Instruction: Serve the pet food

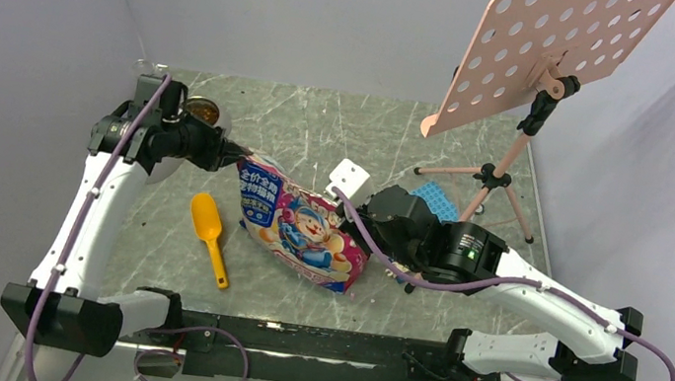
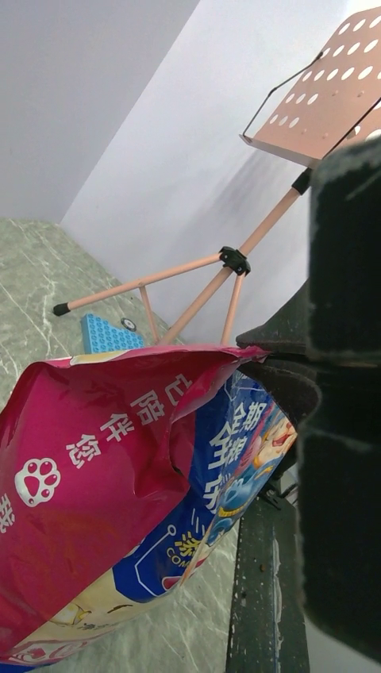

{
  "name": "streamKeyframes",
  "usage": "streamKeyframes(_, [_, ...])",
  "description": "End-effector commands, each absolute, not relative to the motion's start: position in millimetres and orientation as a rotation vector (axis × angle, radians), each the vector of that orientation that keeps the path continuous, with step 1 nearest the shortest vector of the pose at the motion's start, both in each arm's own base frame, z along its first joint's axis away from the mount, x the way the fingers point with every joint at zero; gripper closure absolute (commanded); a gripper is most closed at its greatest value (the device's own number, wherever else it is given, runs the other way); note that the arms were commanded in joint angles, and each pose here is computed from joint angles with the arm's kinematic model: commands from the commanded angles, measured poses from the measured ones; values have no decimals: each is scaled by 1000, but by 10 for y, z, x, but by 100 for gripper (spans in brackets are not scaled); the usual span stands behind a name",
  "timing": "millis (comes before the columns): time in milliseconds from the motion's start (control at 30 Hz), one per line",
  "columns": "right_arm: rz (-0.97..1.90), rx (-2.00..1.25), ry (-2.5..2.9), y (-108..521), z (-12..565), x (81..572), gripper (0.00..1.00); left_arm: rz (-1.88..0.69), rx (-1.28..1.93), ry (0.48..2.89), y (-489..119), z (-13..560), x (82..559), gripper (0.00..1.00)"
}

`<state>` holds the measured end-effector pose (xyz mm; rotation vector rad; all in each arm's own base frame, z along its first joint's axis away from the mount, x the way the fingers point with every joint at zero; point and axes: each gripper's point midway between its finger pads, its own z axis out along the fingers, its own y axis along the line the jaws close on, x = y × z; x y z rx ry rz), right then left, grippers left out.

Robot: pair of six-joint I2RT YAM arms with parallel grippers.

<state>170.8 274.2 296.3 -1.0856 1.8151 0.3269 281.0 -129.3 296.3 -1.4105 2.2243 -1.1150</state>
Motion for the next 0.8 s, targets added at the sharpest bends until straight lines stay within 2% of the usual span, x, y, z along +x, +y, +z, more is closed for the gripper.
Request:
streamKeyframes(0, [234, -1038, 1811, 2346, 3117, 1722, 100, -961, -1618, 1989, -918, 3136, 3079, 100])
streamKeyframes(100, [239, -1035, 1820, 2358, 3113, 1718, 100, -1027, -1590, 1933, -935, 3145, 3123, 98])
streamKeyframes(200, [248, -1034, 1832, 2376, 3108, 1710, 100, -1057, -1600, 1944, -975, 3110, 3084, 79])
streamKeyframes(333, [257, -1037, 1839, 2399, 3098, 1701, 75, -1045, -1566, 1988, -995, 3129, 3016, 58])
streamKeyframes(567, [280, -1009, 1817, 2403, 3226, 1705, 35, -1025, -1493, 1976, -951, 3318, 2861, 45])
streamKeyframes(667, [298, -1005, 1804, 2407, 3286, 1692, 27, -1016, -1452, 1970, -931, 3418, 2752, 39])
streamKeyframes(767, [325, -1002, 1793, 2428, 3340, 1673, 22, -991, -1410, 1962, -891, 3500, 2623, 38])
